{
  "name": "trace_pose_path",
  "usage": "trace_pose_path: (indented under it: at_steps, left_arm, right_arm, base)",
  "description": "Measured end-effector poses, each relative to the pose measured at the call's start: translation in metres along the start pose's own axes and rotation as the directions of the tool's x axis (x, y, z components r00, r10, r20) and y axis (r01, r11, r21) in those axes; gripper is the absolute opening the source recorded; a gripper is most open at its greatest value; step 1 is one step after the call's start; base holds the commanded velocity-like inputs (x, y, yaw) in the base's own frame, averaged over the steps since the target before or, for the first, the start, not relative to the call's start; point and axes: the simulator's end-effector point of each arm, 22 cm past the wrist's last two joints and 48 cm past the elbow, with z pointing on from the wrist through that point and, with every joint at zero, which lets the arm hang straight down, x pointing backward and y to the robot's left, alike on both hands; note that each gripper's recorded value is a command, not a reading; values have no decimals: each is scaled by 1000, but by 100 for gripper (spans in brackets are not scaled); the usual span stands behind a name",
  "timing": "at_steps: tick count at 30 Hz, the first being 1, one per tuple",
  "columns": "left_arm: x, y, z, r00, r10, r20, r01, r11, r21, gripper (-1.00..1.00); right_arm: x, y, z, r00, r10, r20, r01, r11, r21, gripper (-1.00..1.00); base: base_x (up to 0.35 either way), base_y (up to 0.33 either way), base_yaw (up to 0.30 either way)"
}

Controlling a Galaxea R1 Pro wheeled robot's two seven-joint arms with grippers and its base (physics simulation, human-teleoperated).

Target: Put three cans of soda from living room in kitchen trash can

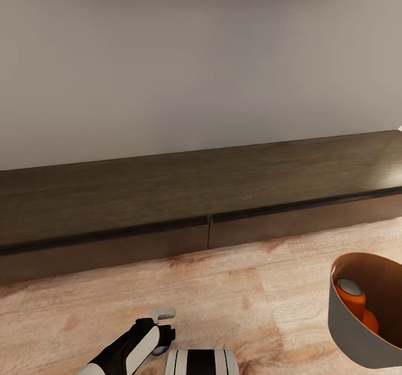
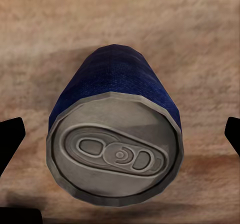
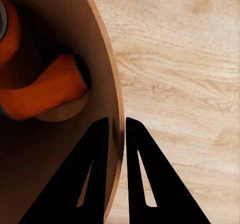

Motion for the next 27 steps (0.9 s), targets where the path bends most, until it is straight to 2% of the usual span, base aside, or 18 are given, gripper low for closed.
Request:
trace_pose_path:
  at_steps: [7, 27]
  left_arm:
    - [9, 1, 8, 1000, 0, -24, 0, 1000, -2, 100]
    - [13, 1, 12, 999, -2, -36, 2, 1000, -2, 100]
  right_arm:
    - [0, 1, 12, 1000, -4, -23, 4, 1000, -11, -100]
    - [0, 2, 18, 999, -6, -33, 5, 1000, -16, -100]
  base:
    - [0, 0, 0]
    - [0, 0, 0]
